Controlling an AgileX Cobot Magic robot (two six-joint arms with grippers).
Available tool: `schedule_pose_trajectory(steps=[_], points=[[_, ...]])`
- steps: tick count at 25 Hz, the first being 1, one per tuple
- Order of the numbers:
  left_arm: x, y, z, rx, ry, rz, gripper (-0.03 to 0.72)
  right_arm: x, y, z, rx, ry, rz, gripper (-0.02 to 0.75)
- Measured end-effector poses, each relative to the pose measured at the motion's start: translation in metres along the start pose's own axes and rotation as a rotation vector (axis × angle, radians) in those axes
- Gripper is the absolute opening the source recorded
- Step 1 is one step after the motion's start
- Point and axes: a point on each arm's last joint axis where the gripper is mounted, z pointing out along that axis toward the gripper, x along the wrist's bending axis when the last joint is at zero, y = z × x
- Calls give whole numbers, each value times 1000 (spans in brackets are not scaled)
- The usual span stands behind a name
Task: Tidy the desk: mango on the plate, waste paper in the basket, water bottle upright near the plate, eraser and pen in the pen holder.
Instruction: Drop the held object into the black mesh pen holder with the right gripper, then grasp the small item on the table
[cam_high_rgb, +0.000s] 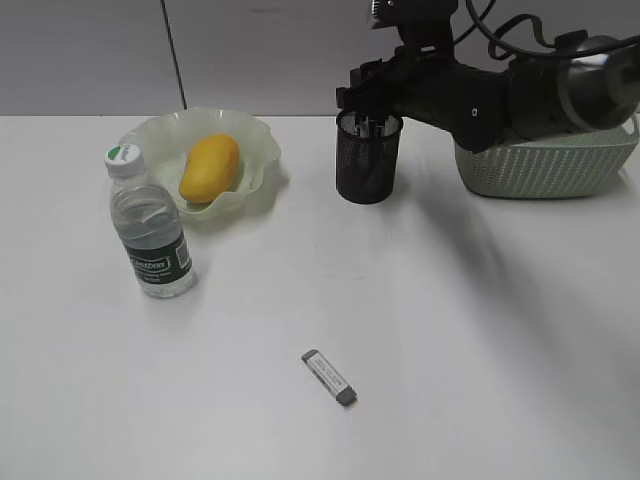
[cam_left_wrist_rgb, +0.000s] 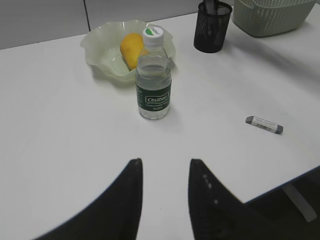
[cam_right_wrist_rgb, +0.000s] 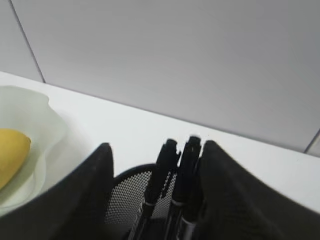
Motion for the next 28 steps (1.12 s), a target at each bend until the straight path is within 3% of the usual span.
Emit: schedule_pose_trajectory(steps=[3, 6, 11, 15, 18, 23, 28], points=[[0, 0, 0, 0, 0, 0, 239, 1, 10, -9, 68, 8, 6, 506], [0, 0, 0, 0, 0, 0, 239, 3, 45, -38, 156, 33, -5, 517], [0, 0, 0, 0, 0, 0, 239, 2, 87, -126, 448, 57, -113, 429], [0, 0, 0, 0, 0, 0, 239, -3, 78, -216, 721, 59, -123, 358], [0, 0, 0, 0, -2, -1, 239, -8, 68, -289, 790, 52, -119, 336], [-3, 4, 9, 63, -1, 3, 239, -14, 35, -400, 705, 42, -77, 330], [-11, 19, 48, 293, 21, 30, 241, -18, -1, -464, 484, 40, -57, 330]])
